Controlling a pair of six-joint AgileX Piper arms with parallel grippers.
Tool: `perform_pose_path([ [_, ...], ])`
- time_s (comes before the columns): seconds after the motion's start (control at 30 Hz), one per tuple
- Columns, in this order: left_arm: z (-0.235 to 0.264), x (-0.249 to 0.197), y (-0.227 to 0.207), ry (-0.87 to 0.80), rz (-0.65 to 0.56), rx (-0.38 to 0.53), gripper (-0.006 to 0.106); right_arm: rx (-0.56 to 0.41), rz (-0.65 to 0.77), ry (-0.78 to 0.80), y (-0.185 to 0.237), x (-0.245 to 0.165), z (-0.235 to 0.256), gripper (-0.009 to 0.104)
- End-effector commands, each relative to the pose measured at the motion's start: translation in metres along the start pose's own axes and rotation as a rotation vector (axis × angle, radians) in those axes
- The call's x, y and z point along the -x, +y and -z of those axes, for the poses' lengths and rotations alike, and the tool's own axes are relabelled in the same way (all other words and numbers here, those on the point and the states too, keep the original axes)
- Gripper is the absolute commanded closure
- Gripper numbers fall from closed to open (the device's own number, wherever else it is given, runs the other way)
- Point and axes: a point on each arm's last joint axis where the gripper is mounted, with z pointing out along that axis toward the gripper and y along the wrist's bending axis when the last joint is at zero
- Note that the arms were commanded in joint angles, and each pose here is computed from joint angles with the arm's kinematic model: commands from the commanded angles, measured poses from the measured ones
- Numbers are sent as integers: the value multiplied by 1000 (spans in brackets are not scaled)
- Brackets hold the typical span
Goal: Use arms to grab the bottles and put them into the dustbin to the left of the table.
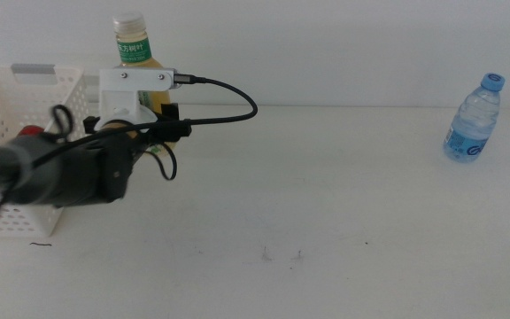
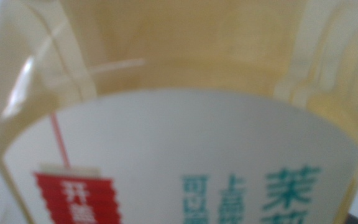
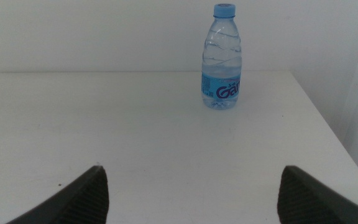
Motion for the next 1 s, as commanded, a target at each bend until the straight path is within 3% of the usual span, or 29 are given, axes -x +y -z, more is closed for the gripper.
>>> perform_pose_path([
  [0.0, 36, 20, -4, -35, 19, -22, 102, -10, 12, -8, -1, 0, 0, 4],
  [0.2, 97, 63, 6, 332, 48, -131, 102, -10, 12, -8, -1, 0, 0, 4],
  [0.43, 120, 146, 59, 582, -44, -118, 102, -10, 12, -8, -1, 0, 0, 4],
  [0.63, 100, 184, 123, 708, -52, 8, 102, -10, 12, -8, -1, 0, 0, 4],
  [0.97, 35, 161, 187, 812, -54, 50, 102, -10, 12, -8, -1, 0, 0, 4],
])
